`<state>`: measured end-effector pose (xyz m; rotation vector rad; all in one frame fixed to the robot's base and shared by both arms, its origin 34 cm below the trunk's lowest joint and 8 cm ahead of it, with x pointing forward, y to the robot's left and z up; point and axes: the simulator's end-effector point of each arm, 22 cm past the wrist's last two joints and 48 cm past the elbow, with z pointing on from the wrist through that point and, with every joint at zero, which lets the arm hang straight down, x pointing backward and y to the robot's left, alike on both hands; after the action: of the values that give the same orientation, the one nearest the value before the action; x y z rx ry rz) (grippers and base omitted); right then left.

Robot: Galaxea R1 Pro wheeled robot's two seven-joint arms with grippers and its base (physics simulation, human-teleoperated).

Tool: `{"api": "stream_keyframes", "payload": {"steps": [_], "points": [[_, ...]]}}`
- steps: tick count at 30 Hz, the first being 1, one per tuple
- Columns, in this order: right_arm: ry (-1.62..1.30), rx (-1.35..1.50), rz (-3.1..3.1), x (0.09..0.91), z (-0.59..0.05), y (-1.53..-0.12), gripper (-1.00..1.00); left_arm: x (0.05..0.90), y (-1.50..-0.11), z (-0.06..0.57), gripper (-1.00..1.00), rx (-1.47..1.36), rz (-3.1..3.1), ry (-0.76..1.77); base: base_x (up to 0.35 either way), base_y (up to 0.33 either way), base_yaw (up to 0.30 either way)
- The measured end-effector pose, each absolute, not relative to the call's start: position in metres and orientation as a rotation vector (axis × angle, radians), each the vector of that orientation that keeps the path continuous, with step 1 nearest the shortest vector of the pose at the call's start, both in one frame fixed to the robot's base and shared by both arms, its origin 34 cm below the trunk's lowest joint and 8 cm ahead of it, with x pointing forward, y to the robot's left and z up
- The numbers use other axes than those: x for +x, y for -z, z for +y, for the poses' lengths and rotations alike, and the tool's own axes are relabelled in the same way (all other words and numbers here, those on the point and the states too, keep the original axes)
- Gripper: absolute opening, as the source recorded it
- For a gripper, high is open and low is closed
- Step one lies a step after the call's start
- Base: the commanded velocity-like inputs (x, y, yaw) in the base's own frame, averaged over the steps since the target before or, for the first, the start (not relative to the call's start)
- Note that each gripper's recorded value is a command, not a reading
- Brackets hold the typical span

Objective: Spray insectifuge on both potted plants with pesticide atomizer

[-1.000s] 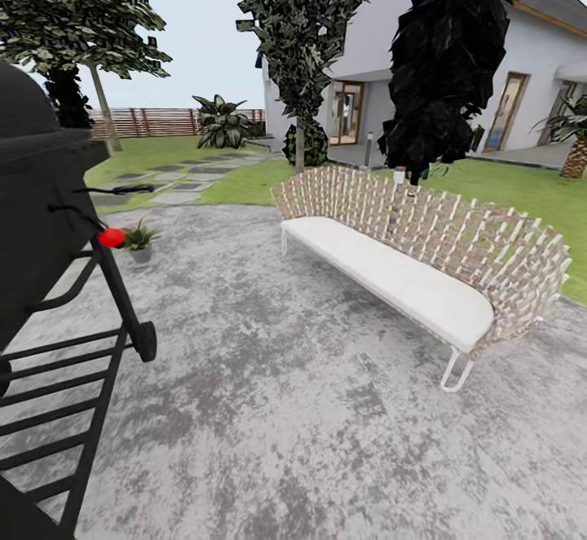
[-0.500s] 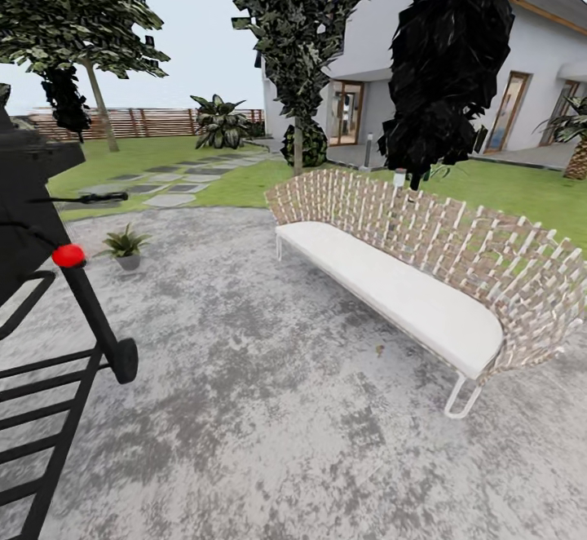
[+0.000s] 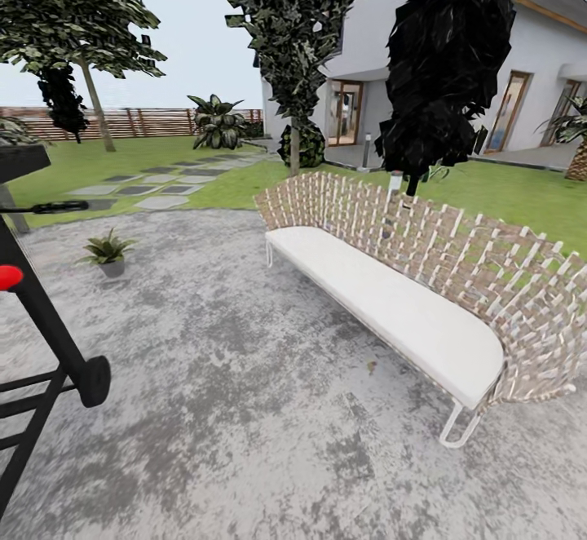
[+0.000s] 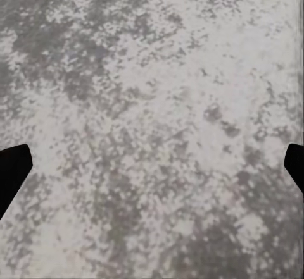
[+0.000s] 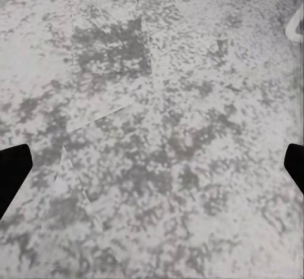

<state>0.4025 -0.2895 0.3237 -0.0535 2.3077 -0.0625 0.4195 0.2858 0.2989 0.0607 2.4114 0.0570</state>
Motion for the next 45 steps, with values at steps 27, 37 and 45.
{"api": "stream_keyframes", "payload": {"steps": [27, 37, 45], "points": [[0.065, -0.052, 2.308, 0.4026, -0.2897, -0.3234, 1.0, 0.4216, -0.3003, 0.2893, 1.0, 0.037, 2.405, -0.066, 0.172, -0.117, 0.171], [0.065, -0.052, 2.304, 0.4037, -0.2896, -0.3245, 1.0, 0.4221, -0.3015, 0.2938, 1.0, 0.012, 2.401, -0.074, 0.0, 0.0, 0.278], [0.066, -0.052, 2.3, 0.4051, -0.2898, -0.3259, 1.0, 0.4234, -0.3028, 0.2927, 1.0, 0.015, 2.397, -0.07, 0.0, 0.0, 0.277]]}}
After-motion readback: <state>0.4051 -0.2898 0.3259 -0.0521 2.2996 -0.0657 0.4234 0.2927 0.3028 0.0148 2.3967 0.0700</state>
